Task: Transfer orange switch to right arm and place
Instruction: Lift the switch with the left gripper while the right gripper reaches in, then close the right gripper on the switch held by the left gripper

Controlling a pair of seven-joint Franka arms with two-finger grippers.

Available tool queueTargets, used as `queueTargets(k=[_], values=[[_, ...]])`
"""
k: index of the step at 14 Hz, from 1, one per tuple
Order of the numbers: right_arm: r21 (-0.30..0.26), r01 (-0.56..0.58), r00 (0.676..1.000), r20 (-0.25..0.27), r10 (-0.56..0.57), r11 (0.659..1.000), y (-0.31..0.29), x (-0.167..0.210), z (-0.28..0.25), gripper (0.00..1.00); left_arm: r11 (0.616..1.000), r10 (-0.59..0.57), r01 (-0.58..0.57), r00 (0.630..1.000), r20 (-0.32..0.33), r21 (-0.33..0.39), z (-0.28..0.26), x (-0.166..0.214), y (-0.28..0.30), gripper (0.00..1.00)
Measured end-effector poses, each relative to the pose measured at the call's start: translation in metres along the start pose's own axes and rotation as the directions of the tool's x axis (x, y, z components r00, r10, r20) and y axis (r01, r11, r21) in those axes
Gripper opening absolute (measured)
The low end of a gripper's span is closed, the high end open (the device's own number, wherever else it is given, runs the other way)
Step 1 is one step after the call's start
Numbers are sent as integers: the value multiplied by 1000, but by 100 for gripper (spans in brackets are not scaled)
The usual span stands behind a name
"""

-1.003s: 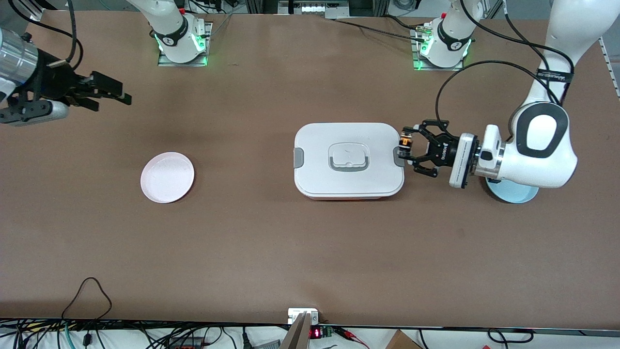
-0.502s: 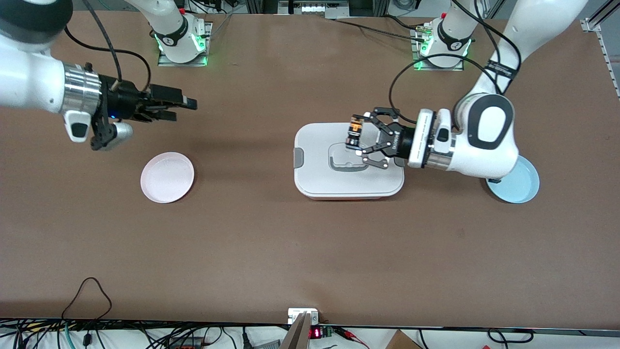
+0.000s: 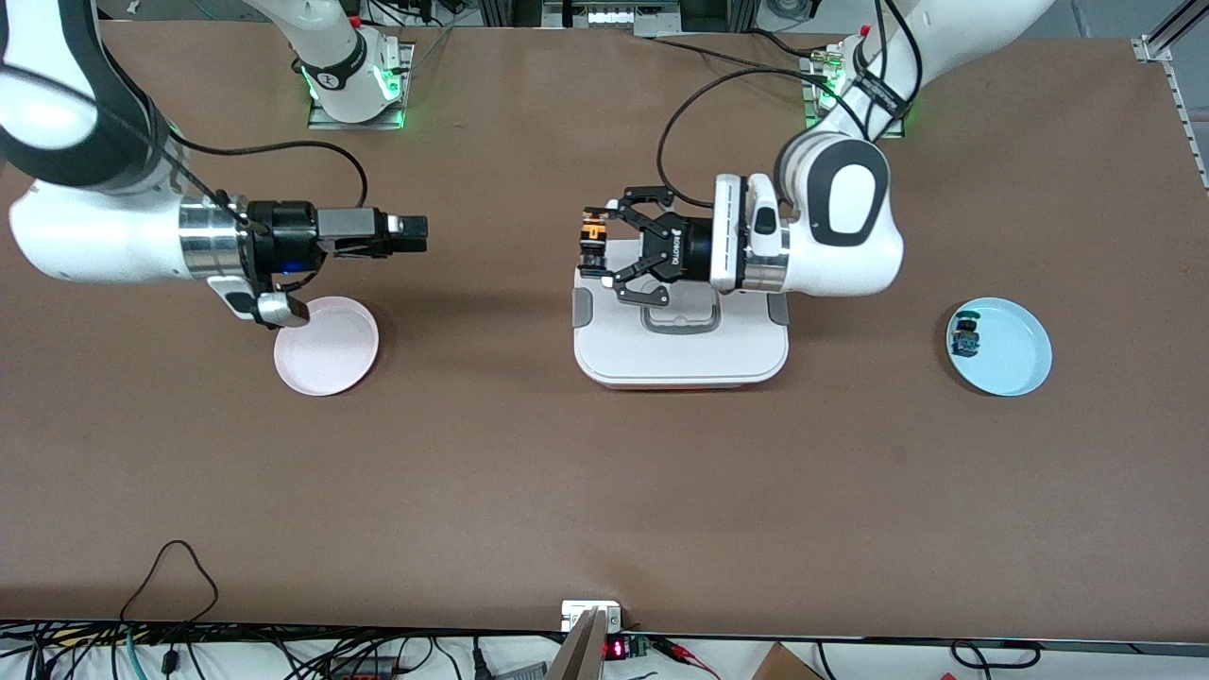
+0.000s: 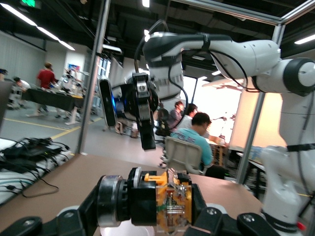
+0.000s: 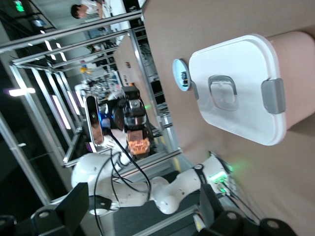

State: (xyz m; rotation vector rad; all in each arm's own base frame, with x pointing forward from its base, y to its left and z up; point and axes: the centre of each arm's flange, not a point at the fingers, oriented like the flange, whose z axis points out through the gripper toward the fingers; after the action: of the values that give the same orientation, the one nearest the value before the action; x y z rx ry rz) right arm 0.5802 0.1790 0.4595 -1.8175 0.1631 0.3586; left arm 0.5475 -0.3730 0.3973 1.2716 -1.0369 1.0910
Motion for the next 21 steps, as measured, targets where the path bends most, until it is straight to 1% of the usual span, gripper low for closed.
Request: queueTargets(k=[2, 3, 5, 6, 9, 11, 12, 16, 21], values=[[28, -6, 1000, 9, 5, 1000, 11, 7, 9, 100, 999, 13, -12, 999, -38, 31, 13, -3, 7, 72], [55, 11, 1000, 13, -12, 998, 12, 8, 15, 100, 999, 15, -14, 999, -42, 35, 16, -4, 9, 72], [127, 26, 999, 17, -28, 992, 19, 11, 31, 100, 999, 13, -11, 999, -42, 40, 17, -5, 10, 72], [148, 26, 999, 24, -30, 989, 24, 12, 41, 100, 999, 9, -7, 999, -38, 52, 17, -7, 10, 72], [166, 21, 999, 40, -28, 986, 25, 10, 69, 100, 997, -5, 8, 1000, -29, 74, 23, -12, 12, 72], [212, 13, 999, 44, -23, 977, 16, 6, 91, 100, 997, -14, 16, 1000, -26, 78, 30, -14, 17, 72], [224, 9, 999, 41, -19, 975, 13, 4, 103, 100, 996, -17, 19, 1000, -20, 84, 32, -15, 19, 72], [207, 12, 999, 39, -20, 978, 16, -1, 131, 100, 992, -37, 38, 999, -8, 118, 47, -17, 27, 72], [205, 45, 998, 27, -52, 978, 25, 4, 131, 100, 992, -38, 38, 999, 0, 123, 49, -18, 29, 72]])
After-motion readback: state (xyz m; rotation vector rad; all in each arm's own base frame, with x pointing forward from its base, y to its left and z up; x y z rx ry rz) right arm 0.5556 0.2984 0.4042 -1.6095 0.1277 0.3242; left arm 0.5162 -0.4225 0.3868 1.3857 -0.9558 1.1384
